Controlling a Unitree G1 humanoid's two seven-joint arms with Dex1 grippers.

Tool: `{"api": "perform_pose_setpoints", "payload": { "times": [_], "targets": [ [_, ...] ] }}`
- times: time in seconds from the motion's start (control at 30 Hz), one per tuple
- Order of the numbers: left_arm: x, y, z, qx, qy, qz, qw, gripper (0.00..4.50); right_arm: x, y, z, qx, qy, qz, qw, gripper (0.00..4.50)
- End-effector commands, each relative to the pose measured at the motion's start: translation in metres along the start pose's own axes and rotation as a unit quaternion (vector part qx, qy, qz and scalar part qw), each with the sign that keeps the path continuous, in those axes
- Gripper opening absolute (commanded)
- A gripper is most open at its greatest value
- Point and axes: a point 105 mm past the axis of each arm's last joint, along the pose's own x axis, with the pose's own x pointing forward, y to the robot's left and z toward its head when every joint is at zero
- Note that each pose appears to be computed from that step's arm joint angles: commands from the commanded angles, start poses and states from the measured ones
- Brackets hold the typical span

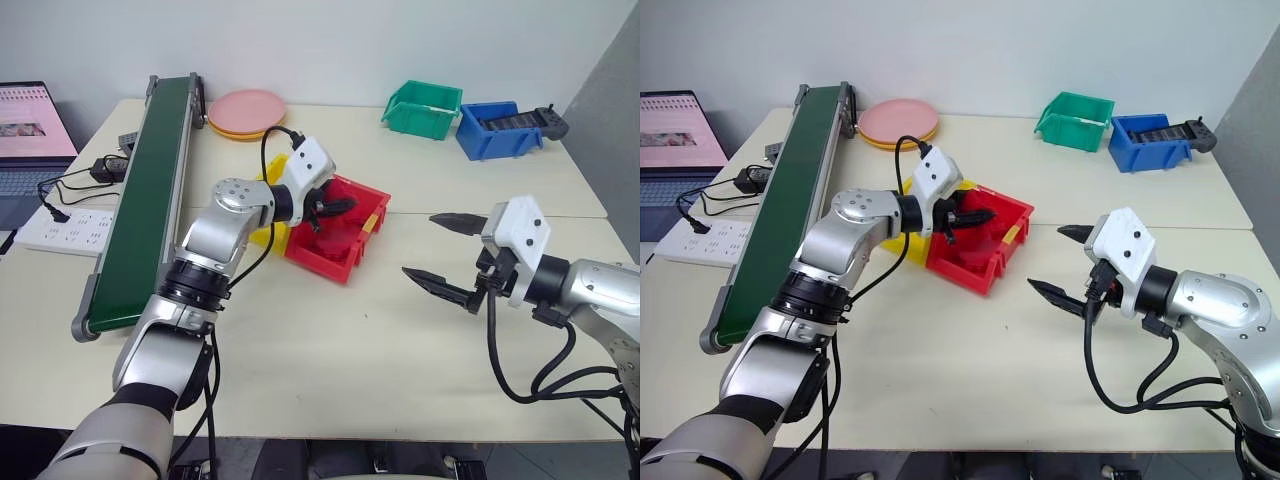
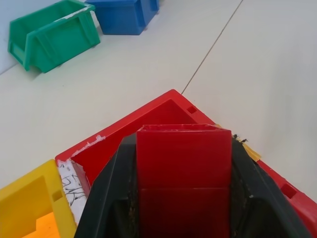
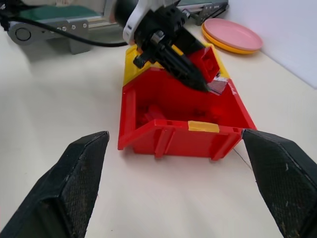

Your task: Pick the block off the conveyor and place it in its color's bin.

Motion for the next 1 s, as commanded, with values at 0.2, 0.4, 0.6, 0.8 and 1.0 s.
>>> {"api": "perform_pose_setpoints", "payload": {
  "times": [0.2,0.4,0.6,0.8,1.0],
  "targets": [
    [-0.007,0.007,0.028,0.024,-0.04,0.009,0.999,3.8,-0.002,0.002,0.008,-0.018,-0.011,0.001,1.0,4.5],
    [-0.024,0.016,0.036,0.055,-0.051,0.051,0.996,4.49,0.0,0.001,0.006,-0.019,-0.011,0.006,1.0,4.5],
    [-0.098,0.008,0.004,0.08,-0.018,0.149,0.985,4.49,0.01,-0.003,0.002,-0.053,-0.044,-0.006,0.998,4.5],
    [-0.147,-0.019,-0.037,-0.01,0.016,0.214,0.977,4.49,0.018,-0.003,-0.015,-0.07,-0.063,0.002,0.996,4.5],
    [-0.158,-0.05,-0.058,-0.063,0.011,0.232,0.97,4.49,0.021,-0.016,-0.037,-0.029,-0.08,0.007,0.996,4.5]
  ]
}}
